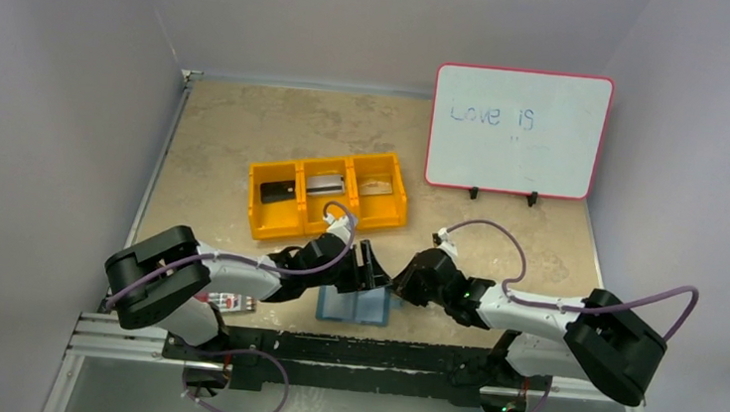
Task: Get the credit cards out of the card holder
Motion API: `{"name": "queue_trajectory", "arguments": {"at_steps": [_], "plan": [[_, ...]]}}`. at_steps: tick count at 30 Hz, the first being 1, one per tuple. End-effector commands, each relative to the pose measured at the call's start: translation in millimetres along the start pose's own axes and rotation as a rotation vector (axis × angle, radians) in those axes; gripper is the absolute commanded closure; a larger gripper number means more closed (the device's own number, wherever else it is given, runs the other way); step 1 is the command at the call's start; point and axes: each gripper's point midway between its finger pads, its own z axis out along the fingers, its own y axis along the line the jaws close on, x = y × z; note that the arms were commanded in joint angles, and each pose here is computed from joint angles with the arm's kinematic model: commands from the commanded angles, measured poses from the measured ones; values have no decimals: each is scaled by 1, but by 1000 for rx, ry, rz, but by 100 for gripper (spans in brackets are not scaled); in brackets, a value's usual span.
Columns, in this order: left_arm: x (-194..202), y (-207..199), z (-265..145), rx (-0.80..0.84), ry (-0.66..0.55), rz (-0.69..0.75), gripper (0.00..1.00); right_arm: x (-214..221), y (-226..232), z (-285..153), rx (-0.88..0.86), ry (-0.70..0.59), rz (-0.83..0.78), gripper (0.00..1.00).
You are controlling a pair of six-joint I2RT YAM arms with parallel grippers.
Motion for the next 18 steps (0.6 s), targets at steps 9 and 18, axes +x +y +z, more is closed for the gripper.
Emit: {"name": "queue_trajectory", "arguments": {"at_steps": [9, 18], "plan": [[-50, -33, -24, -68, -185, 123, 34, -34, 14, -41, -12, -125, -104, 72], [-88, 27, -90, -355, -429, 127, 32, -31, 88, -62, -352, -101, -246, 62]]}}
